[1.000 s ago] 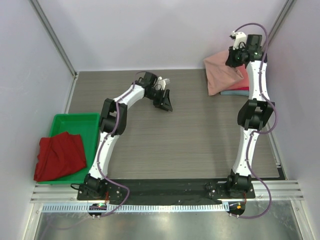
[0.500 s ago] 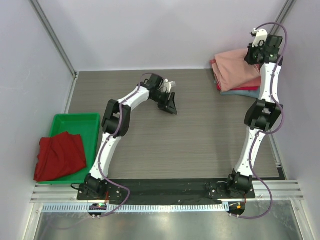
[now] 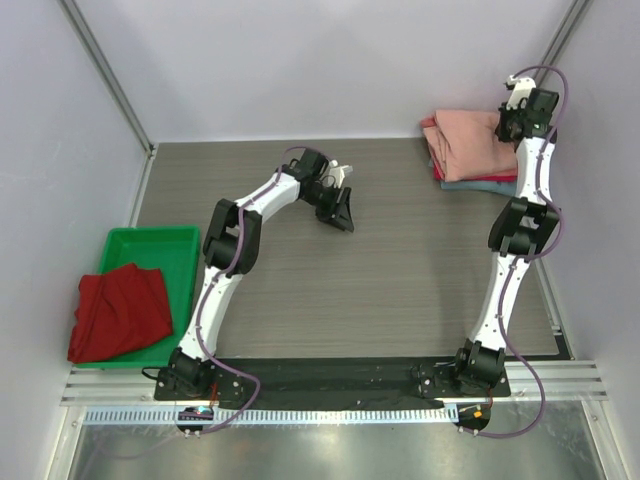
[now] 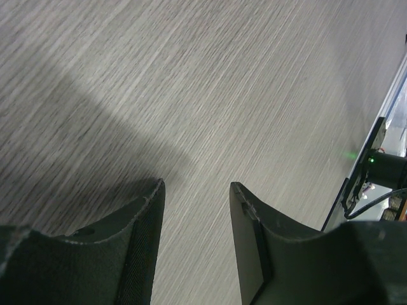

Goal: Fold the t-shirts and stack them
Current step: Neatly place the folded tshirt to the corner, then reset both grippers

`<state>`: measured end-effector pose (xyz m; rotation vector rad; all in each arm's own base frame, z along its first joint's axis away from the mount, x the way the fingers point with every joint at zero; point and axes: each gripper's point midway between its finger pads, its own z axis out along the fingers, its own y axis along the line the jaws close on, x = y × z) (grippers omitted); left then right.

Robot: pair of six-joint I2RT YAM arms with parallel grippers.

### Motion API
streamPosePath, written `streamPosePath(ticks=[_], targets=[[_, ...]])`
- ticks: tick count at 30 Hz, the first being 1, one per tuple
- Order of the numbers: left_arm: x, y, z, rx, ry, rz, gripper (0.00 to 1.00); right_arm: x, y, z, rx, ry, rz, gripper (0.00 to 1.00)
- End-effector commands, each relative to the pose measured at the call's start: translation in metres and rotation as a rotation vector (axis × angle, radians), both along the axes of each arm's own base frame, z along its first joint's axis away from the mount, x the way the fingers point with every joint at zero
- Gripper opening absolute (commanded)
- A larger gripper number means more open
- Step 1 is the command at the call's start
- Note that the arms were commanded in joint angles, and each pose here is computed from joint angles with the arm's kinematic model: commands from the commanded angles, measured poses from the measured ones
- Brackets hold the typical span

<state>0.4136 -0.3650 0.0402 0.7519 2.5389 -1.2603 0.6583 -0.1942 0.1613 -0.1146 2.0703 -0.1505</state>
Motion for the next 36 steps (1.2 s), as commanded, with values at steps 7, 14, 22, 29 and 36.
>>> streamPosePath(ticks=[7, 14, 22, 29, 36], targets=[[-0.002, -0.003, 0.019, 0.004, -0.048, -0.014, 0.47, -0.004, -0.046, 0.088, -0.067, -0.200, -0.122, 0.01], [-0.003, -0.010, 0.018, -0.005, -0.045, -0.019, 0.47, -0.008, -0.048, 0.070, -0.057, -0.150, -0.156, 0.11], [0.017, -0.002, 0.059, 0.024, -0.189, 0.025, 0.50, -0.042, 0.004, 0.195, -0.027, -0.307, -0.022, 0.93], [0.090, 0.042, 0.142, 0.249, -0.622, 0.180, 0.80, -0.087, 0.073, 0.239, 0.118, -0.430, 0.163, 1.00], [0.100, 0.080, 0.163, 0.340, -0.669, 0.294, 1.00, -0.126, 0.173, 0.123, 0.269, -0.109, 0.174, 1.00]])
